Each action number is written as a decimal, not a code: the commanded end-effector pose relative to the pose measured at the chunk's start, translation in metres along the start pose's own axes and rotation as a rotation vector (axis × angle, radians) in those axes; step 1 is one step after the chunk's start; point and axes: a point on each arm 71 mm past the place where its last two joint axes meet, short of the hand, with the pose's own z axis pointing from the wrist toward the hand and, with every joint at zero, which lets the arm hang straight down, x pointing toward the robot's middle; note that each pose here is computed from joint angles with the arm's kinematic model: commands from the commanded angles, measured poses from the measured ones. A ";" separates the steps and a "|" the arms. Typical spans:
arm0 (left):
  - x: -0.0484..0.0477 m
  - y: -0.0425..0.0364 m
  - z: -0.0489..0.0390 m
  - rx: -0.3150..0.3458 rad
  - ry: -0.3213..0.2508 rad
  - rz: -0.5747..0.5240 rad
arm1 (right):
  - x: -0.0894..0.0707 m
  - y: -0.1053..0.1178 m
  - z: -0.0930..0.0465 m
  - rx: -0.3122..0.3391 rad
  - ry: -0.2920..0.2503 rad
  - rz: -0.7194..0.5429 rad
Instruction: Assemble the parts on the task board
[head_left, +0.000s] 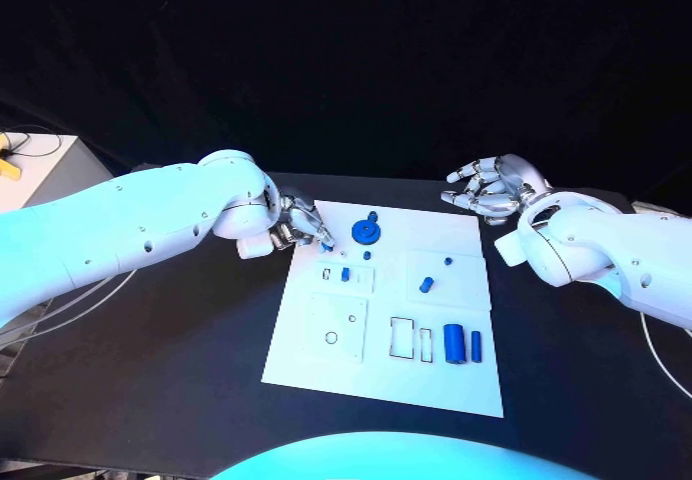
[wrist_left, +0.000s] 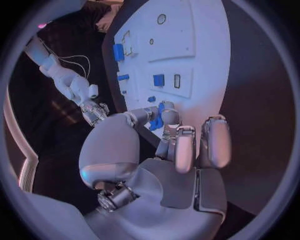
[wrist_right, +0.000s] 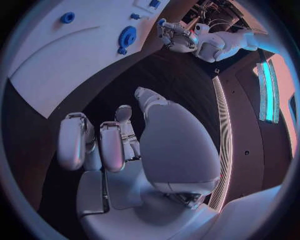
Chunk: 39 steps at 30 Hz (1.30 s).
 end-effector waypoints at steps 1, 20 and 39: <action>0.0029 -0.0003 -0.0030 0.003 -0.070 0.045 | 0.002 0.001 -0.001 -0.026 0.022 -0.033; 0.0393 0.0013 -0.0028 0.003 -0.077 0.216 | 0.005 -0.001 -0.003 -0.060 0.033 -0.095; 0.0445 -0.0049 0.0028 -0.021 -0.066 0.297 | 0.006 -0.002 -0.003 -0.049 0.036 -0.081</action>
